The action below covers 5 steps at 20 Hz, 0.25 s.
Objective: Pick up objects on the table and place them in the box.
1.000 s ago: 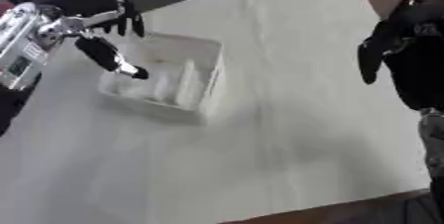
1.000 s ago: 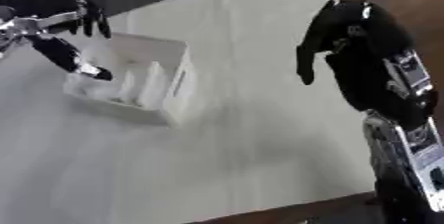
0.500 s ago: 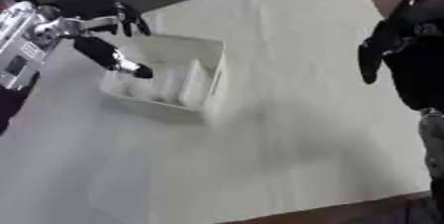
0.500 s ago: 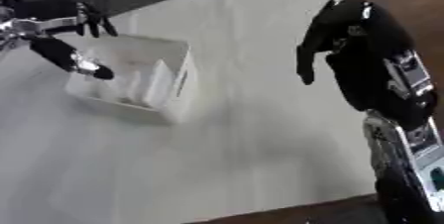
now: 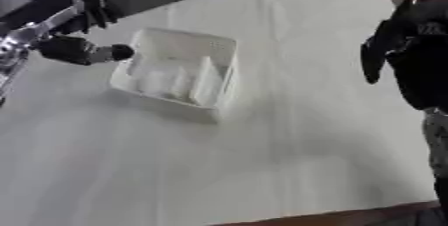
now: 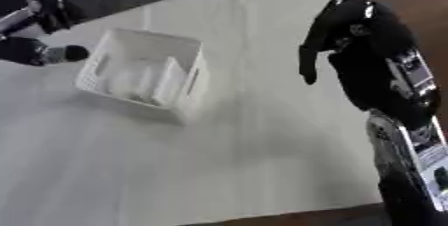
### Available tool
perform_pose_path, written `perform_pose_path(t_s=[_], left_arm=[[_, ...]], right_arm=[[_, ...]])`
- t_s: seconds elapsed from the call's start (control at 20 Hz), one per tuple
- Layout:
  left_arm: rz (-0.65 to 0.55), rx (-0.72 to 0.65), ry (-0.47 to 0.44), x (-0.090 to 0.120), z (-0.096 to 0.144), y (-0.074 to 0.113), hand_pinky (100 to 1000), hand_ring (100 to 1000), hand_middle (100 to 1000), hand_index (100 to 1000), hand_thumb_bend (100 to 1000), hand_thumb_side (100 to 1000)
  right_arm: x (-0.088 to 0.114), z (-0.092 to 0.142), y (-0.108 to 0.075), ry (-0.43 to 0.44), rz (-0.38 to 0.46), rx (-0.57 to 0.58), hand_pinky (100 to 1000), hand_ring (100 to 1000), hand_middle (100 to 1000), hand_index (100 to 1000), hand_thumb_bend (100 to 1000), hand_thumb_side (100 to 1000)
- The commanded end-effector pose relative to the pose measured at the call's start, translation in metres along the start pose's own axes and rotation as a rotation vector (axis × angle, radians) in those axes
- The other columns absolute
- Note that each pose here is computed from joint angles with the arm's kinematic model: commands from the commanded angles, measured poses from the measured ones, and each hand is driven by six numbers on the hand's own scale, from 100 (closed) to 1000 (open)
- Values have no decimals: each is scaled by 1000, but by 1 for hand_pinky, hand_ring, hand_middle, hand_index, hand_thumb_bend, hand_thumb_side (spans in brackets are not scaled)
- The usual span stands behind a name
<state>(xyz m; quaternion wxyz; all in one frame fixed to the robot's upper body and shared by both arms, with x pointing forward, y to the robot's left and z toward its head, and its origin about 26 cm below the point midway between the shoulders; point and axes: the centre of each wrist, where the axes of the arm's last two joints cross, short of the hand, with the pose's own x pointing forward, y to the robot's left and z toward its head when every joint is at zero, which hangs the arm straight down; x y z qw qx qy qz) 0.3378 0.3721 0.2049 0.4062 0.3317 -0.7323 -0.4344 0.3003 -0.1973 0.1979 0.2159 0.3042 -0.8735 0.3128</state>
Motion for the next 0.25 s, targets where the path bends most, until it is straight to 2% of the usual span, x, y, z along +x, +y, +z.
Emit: perform_pose_path(t_s=[0.05,0.1,0.25], left_arm=[[58,156,-24,13,13,26,418,602,589,792,688,866],[88,195,-25,18,19,24,433,608,592,805,741,875],[155,307,-27,37,32,16,453,627,604,828,746,867]], right_arm=[[5,-5,-4,-23,30,17,250,415,515,730,100,815],[5,-5,-4,-27,32,16,249,414,515,730,100,814],[5,-6,-4,-40,37,19,248,414,515,731,100,815]])
